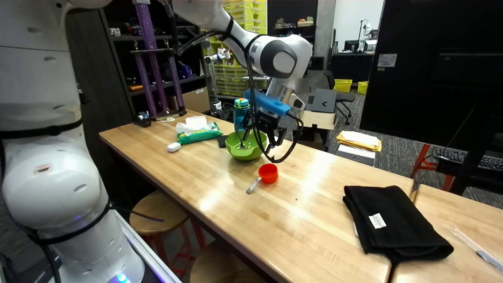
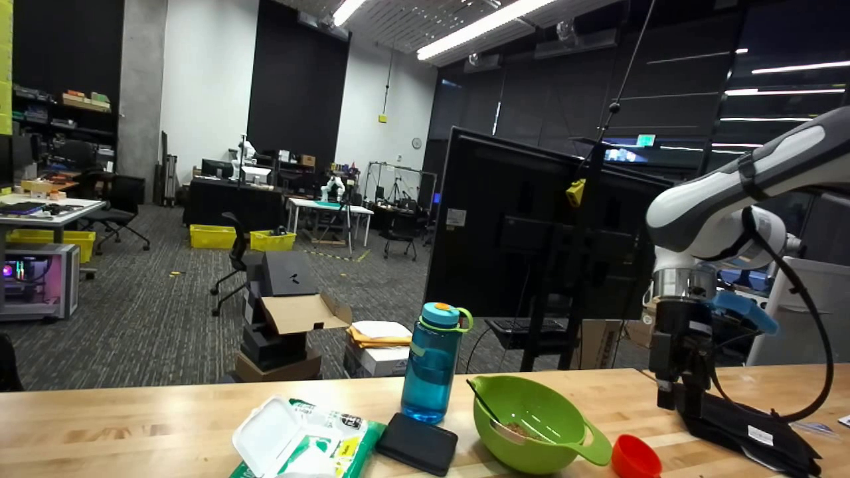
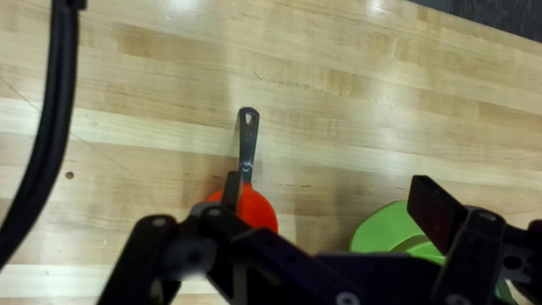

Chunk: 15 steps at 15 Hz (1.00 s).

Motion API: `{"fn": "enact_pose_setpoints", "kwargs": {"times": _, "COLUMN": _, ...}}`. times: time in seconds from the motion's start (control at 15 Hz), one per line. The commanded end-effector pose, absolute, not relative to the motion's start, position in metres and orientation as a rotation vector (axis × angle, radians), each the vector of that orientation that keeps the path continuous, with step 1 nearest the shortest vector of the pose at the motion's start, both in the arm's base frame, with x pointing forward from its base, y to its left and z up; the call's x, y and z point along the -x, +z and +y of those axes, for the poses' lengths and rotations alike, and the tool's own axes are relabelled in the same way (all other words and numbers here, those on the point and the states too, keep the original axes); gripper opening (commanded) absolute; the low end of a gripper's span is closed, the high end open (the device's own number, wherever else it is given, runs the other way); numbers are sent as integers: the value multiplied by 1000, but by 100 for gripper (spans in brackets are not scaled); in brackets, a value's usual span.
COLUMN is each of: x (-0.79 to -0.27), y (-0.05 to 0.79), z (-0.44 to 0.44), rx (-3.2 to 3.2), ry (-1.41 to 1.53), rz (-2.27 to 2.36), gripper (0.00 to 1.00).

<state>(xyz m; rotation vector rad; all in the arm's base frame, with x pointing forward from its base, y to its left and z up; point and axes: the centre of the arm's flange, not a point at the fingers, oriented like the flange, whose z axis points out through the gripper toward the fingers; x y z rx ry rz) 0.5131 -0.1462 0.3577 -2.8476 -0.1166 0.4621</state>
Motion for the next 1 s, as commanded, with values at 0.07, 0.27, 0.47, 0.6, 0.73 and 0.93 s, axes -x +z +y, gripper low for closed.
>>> {"fn": "enact_pose_setpoints", "kwargs": {"times": 0.07, "x": -509, "y": 362, "z": -121, "rx": 2941, "ry": 529, "rz": -12, "gripper": 100}}
{"fn": "enact_pose_setpoints", "kwargs": {"times": 0.27, "x": -516, "y": 360, "z": -108, "rx": 2986, "ry": 543, "rz": 17, "gripper": 100}}
{"fn": "enact_pose_setpoints", "kwargs": {"times": 0.47, "x": -523, "y": 357, "z": -92, "rx": 3008, "ry": 497, "rz": -20, "gripper": 100}}
{"fn": "enact_pose_setpoints", "kwargs": {"times": 0.6, "x": -527, "y": 354, "z": -82, "rx": 3014, "ry": 465, "rz": -65, "gripper": 100}}
{"fn": "enact_pose_setpoints", "kwargs": {"times": 0.73, "x": -531, "y": 351, "z": -72, "rx": 3017, "ry": 446, "rz": -92, "gripper": 100}}
{"fn": "enact_pose_setpoints", "kwargs": {"times": 0.93, "x": -536, "y": 349, "z": -75, "rx": 2995, "ry": 457, "rz": -96, "gripper": 100}}
